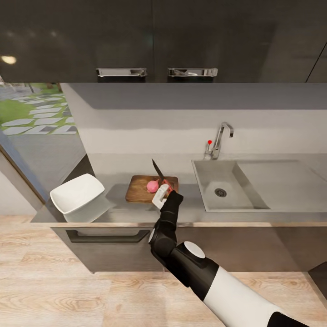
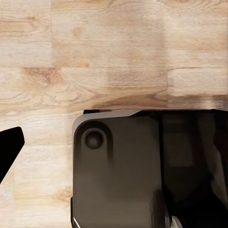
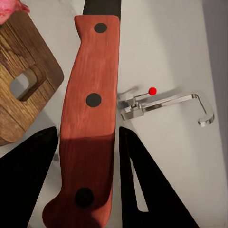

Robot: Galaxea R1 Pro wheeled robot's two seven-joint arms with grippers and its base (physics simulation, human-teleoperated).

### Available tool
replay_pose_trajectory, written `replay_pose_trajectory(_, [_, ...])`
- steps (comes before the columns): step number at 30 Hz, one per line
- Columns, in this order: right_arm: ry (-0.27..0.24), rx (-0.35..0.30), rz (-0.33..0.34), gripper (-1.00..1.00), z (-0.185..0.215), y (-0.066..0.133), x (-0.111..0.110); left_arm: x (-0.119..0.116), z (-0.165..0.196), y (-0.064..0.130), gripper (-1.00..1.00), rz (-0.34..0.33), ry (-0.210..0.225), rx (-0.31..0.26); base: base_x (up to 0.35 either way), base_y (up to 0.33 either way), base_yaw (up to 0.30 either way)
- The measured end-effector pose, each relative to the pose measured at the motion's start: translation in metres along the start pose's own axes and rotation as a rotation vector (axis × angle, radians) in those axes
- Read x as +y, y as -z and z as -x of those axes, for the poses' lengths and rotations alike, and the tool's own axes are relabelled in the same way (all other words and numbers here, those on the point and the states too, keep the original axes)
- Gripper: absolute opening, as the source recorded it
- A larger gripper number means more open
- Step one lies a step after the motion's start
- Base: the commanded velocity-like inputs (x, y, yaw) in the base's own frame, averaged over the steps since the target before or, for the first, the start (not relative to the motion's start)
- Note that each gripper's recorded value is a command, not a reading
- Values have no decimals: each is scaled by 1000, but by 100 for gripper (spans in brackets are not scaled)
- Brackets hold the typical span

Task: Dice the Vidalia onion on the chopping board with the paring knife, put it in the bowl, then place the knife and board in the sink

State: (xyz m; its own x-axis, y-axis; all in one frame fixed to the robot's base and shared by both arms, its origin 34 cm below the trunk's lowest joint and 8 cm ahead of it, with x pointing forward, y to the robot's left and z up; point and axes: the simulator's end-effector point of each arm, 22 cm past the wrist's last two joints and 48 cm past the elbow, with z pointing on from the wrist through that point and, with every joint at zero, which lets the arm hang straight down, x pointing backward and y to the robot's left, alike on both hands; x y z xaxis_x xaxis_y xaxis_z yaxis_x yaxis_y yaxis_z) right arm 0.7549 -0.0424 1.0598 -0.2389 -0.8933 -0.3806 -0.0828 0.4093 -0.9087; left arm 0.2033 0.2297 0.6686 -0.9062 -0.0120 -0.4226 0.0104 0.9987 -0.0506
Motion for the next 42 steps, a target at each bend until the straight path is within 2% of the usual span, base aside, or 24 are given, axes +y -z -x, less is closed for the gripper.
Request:
replay_pose_trajectory(16, [6, -4, 3, -100, 1, 1, 2, 0, 0, 0, 100, 0, 0, -1, 13, 9, 0])
replay_pose_trajectory(21, [47, -20, 14, -100, 3, 5, 15, 0, 1, 0, 100, 0, 0, -1, 12, 7, 0])
replay_pose_trajectory(25, [58, -23, 15, -100, 3, 6, 18, 0, 1, 0, 100, 0, 0, -1, 2, 1, 0])
replay_pose_trajectory(42, [64, -20, 16, -100, 2, 5, 19, 0, -1, 0, 100, 0, 0, 1, 0, 0, 0])
